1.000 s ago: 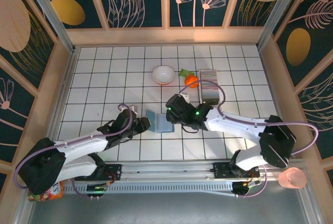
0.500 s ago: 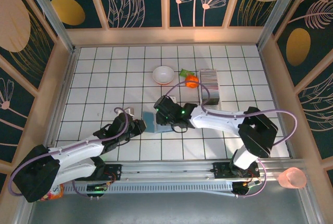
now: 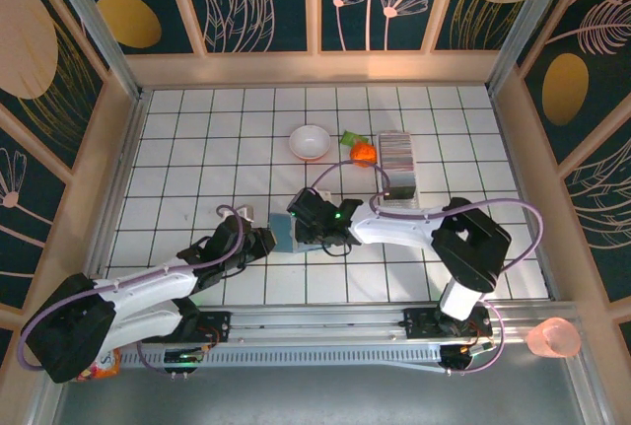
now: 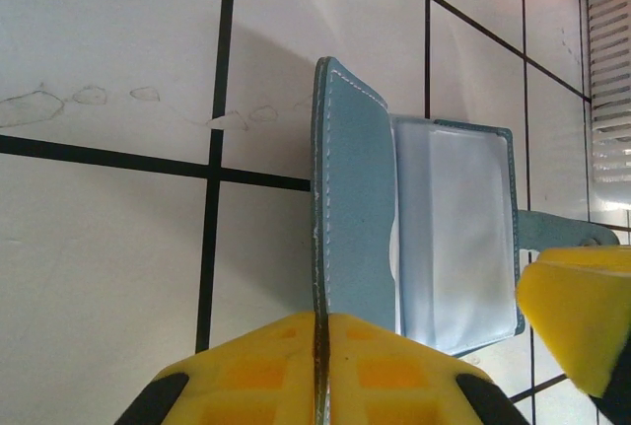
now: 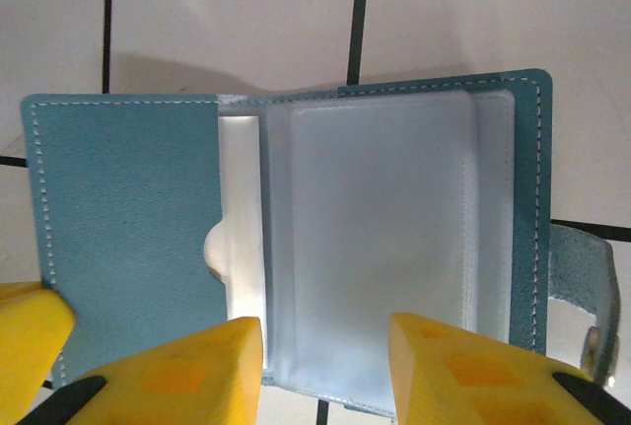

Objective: Put the credit cards into the card holder

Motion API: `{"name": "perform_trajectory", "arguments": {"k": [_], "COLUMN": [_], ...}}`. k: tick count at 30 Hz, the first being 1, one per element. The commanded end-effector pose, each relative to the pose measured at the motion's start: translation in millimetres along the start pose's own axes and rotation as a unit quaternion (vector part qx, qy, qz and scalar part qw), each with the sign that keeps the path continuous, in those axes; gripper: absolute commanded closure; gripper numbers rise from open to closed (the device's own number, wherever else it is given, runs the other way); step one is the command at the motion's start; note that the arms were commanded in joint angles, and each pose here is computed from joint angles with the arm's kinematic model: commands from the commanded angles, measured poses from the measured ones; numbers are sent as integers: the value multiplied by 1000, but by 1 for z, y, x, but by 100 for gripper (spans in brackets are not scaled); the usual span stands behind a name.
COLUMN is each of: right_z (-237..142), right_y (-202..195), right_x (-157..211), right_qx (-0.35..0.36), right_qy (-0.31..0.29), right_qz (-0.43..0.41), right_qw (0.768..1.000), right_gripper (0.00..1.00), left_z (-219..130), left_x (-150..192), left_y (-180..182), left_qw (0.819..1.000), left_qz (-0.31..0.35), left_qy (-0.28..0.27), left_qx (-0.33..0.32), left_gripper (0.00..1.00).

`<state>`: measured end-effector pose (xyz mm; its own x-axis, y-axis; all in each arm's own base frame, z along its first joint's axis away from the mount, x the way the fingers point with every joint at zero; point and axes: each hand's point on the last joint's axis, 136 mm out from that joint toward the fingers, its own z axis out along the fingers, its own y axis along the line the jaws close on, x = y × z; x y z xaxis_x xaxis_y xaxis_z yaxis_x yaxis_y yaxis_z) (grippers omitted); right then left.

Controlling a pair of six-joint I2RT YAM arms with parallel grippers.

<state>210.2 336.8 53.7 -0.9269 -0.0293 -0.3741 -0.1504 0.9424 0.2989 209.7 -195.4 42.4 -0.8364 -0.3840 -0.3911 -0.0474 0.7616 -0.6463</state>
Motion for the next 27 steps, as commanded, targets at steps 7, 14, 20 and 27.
{"name": "perform_trajectory", "arguments": {"k": [7,14,20,27], "right_z": [17,26,29,21], "right_y": [-27,-28,-6,18], "right_x": [18,23,24,14], "right_qx": [58,60,3,-54], "right_qy": [17,28,34,21], "right_qz": [11,13,26,40], "right_qw": [998,998,999,997], "right_gripper": [57,54,53,52], "left_z": [4,5,7,8], "left_x": [8,11,14,16], "left_y": [4,4,7,9], "left_qw": [1000,1000,1000,1000], "left_qz": [1,3,1,1], "left_qy": [12,19,26,29], "left_qx": [7,8,7,3], "left_gripper": [94,97,99,100]}}
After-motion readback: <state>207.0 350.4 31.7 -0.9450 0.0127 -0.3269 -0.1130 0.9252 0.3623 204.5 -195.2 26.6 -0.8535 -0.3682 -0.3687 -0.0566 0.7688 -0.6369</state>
